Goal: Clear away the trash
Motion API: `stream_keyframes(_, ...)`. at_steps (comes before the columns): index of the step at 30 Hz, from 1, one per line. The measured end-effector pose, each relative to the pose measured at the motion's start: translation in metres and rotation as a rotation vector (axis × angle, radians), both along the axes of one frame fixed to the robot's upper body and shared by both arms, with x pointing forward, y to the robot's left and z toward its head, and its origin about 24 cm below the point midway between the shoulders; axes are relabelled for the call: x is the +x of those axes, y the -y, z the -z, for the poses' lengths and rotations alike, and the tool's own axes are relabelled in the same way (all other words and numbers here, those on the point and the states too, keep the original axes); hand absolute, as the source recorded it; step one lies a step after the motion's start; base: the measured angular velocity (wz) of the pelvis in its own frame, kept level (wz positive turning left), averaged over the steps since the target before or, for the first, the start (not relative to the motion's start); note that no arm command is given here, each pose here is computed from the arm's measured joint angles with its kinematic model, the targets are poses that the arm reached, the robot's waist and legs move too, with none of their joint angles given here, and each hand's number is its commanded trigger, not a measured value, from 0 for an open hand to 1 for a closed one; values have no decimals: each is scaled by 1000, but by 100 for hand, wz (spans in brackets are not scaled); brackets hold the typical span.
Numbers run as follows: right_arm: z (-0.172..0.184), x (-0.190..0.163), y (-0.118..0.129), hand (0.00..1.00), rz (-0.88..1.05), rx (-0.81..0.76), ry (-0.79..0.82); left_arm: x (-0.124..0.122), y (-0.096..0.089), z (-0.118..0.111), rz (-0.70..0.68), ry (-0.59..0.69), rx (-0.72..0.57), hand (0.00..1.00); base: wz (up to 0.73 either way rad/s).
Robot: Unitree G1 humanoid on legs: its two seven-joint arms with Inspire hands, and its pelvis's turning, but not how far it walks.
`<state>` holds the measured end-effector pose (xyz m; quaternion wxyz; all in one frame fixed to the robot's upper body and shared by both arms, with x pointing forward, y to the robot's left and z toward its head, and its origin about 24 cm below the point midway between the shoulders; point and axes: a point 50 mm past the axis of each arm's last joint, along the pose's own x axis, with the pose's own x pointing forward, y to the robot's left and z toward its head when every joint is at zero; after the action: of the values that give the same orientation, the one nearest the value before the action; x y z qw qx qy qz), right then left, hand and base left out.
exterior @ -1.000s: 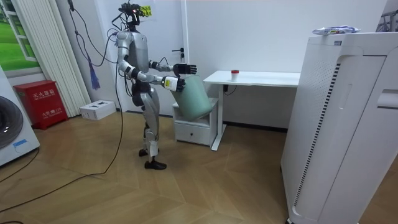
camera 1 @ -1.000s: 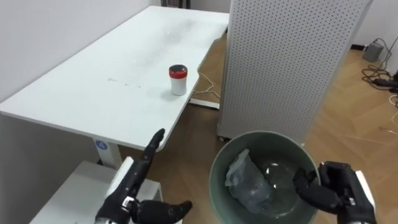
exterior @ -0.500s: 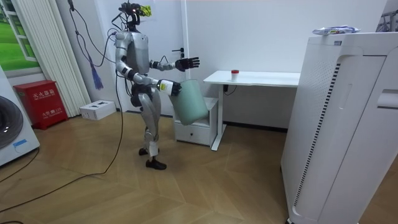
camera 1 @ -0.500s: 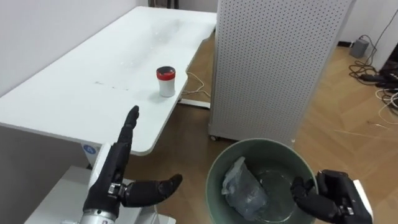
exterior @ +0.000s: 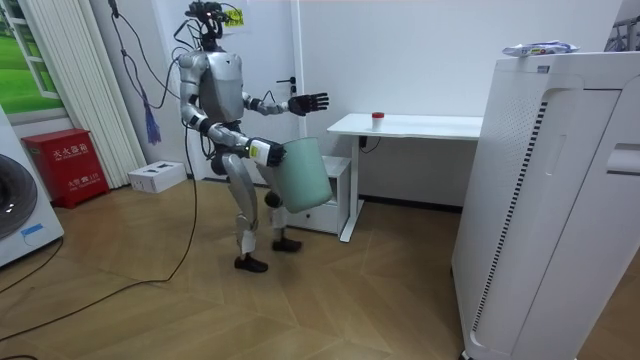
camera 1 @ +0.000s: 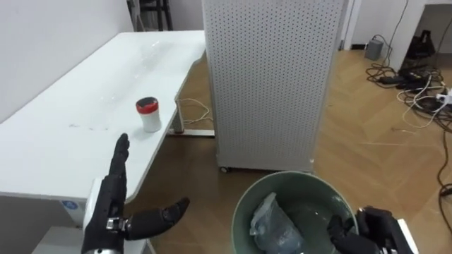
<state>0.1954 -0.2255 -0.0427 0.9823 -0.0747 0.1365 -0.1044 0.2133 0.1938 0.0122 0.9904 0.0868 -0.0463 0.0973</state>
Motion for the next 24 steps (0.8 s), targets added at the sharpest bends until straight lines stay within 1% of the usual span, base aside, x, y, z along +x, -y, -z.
stream_keyframes(3,7,-5,-7,100,-37,9,-37,-2,-4,8,-34,-34,6,0,-47)
stream_keyframes(11,10,-10,-7,100,-52,13,-55,-3,-9,8,-89,-29,9,0,-24)
stream_keyframes(15,11,-9,-8,100,-58,20,-55,2,-12,3,-134,8,5,0,-34)
stream_keyframes(17,11,-10,-10,100,-61,29,-57,5,-15,-2,-156,32,14,0,-28)
stream_keyframes(20,11,-9,-12,100,-96,30,-61,6,-22,-9,-223,80,18,0,-28)
stream_keyframes(22,12,-10,-13,100,-102,31,-65,8,-25,-12,-264,105,13,0,14)
stream_keyframes(24,13,-12,-12,100,-106,22,-71,10,-24,-15,-269,127,7,0,25)
